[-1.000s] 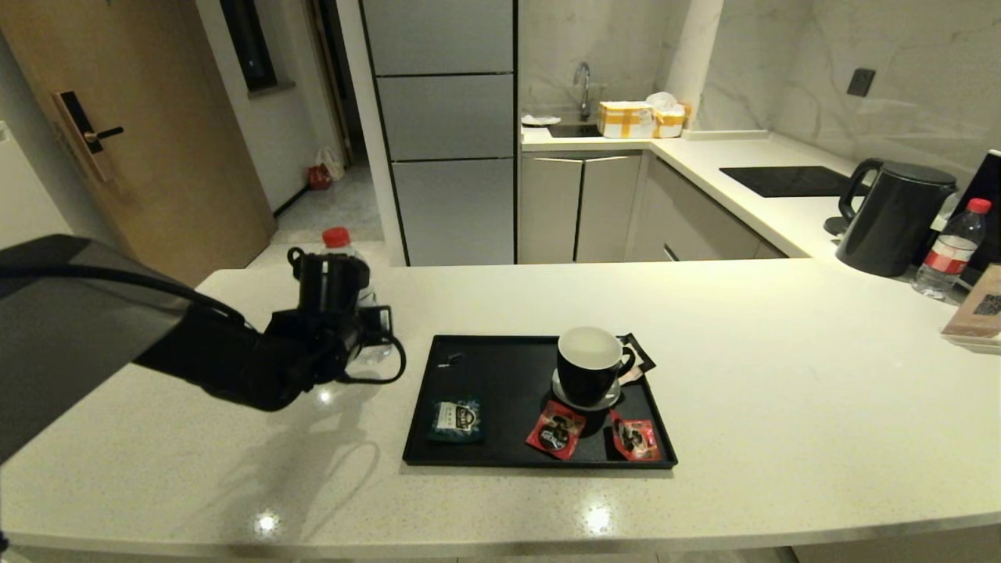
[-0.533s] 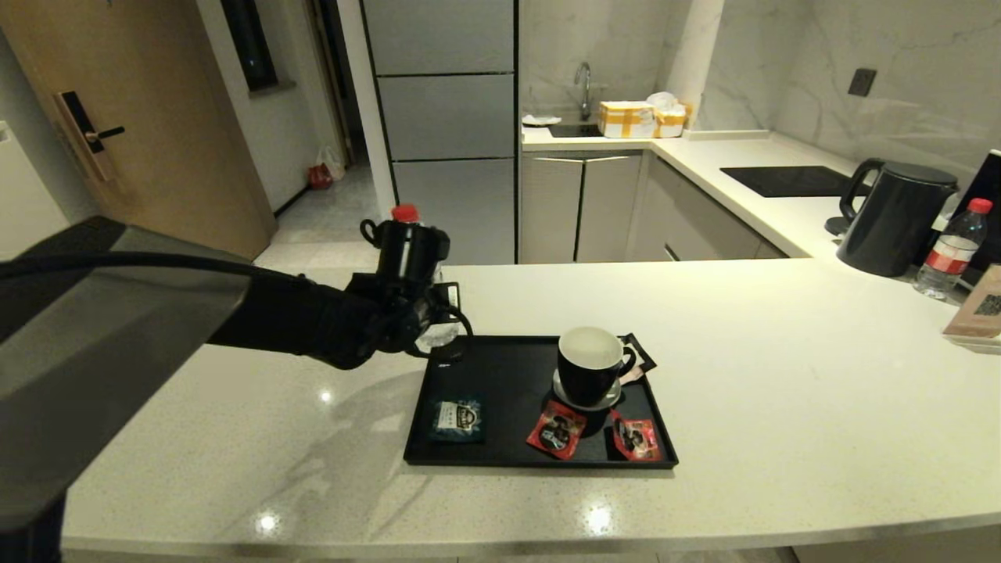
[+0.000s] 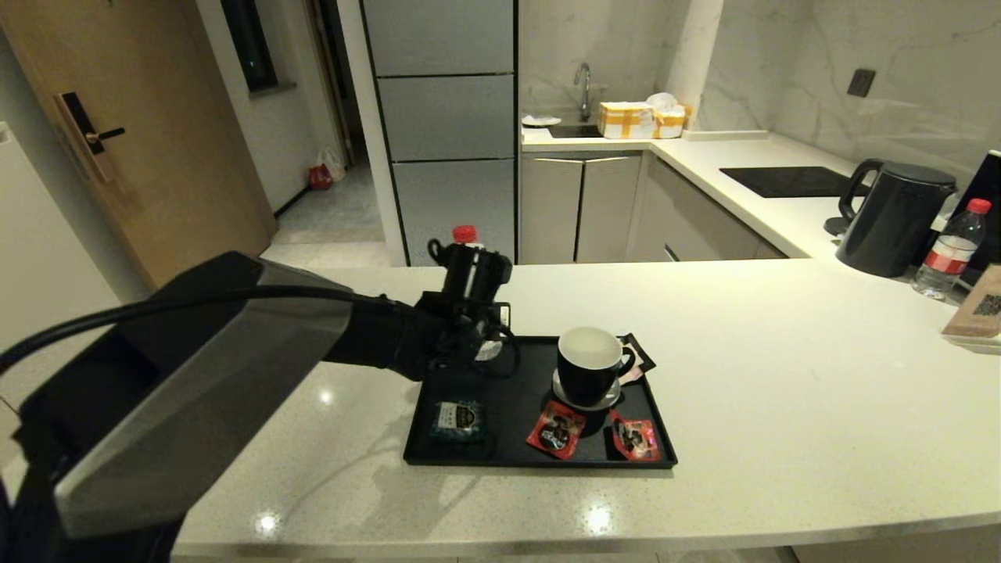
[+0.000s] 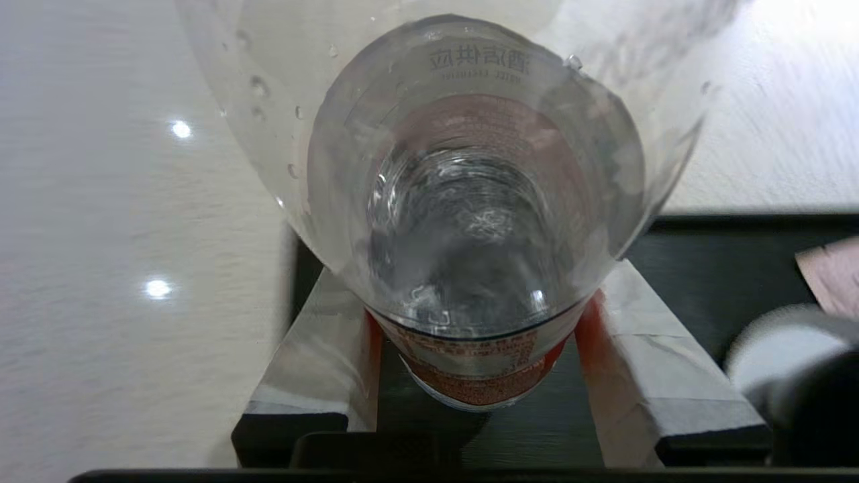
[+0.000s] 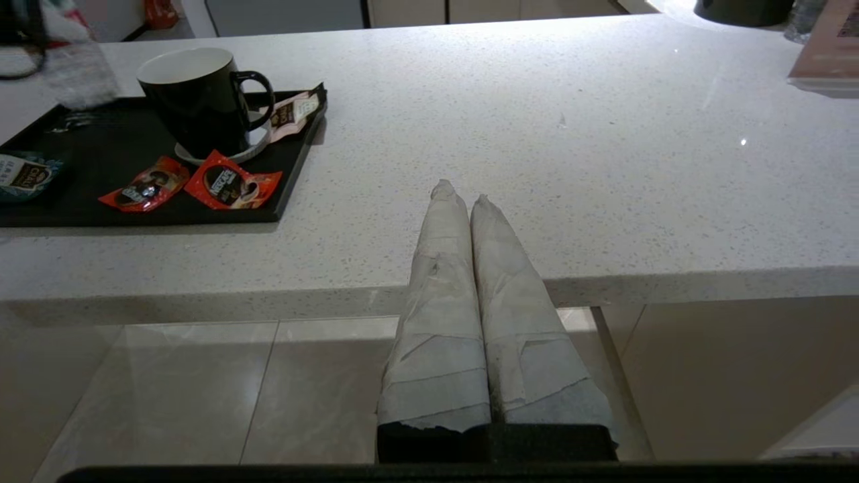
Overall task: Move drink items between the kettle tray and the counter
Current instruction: Return the bottled water to its original position
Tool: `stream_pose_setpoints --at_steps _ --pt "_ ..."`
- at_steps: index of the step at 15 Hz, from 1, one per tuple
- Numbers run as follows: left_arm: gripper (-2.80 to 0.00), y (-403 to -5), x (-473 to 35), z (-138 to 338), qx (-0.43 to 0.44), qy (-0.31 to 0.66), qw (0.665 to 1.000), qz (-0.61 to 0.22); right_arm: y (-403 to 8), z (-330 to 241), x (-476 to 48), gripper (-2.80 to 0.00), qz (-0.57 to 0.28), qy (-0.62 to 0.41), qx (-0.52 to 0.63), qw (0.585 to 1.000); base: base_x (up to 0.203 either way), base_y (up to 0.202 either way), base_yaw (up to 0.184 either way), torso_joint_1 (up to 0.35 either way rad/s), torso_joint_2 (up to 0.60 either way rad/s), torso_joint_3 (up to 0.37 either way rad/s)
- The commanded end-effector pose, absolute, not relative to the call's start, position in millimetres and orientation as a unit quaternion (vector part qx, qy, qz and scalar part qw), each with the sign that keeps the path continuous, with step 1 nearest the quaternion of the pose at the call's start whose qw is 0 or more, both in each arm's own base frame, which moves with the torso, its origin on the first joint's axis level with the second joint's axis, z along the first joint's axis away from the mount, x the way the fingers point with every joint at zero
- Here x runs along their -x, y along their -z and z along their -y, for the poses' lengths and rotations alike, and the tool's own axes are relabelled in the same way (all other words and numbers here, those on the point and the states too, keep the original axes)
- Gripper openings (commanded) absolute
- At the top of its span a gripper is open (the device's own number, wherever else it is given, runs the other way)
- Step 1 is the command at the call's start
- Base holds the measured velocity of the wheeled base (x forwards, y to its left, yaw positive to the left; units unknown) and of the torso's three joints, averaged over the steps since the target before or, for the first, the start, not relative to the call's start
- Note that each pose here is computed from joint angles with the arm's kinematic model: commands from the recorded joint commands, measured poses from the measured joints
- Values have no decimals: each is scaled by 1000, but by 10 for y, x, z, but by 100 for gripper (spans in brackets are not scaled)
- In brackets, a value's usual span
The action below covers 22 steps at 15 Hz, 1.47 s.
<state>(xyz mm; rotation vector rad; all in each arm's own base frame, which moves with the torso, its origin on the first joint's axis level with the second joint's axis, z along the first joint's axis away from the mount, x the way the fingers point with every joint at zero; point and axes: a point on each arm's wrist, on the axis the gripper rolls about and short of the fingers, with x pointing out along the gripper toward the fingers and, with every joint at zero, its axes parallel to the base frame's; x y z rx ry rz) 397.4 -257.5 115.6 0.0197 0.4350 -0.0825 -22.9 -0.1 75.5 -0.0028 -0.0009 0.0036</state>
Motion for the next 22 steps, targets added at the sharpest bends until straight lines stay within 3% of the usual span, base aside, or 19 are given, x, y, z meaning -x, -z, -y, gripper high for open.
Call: stream_pose_setpoints --at_steps 1,6,7,8,22 --pt "-280 -835 -4042 2773 -31 49 971 -232 -755 1 228 -280 0 -2 2 1000 0 0 0 0 0 0" --pt "-280 -730 -3988 2930 -51 57 969 -237 -755 1 228 -280 0 -2 2 1000 0 0 0 0 0 0" --pt "-71 -711 -3983 2926 -53 56 968 -240 -755 1 228 -280 0 -2 2 1000 0 0 0 0 0 0" --pt "0 -706 -3981 2924 -54 56 968 -240 -755 1 228 -280 0 -2 2 1000 0 0 0 0 0 0" --pt "0 -1141 -3561 2733 -53 55 969 -234 -755 1 228 -280 0 -2 2 1000 0 0 0 0 0 0"
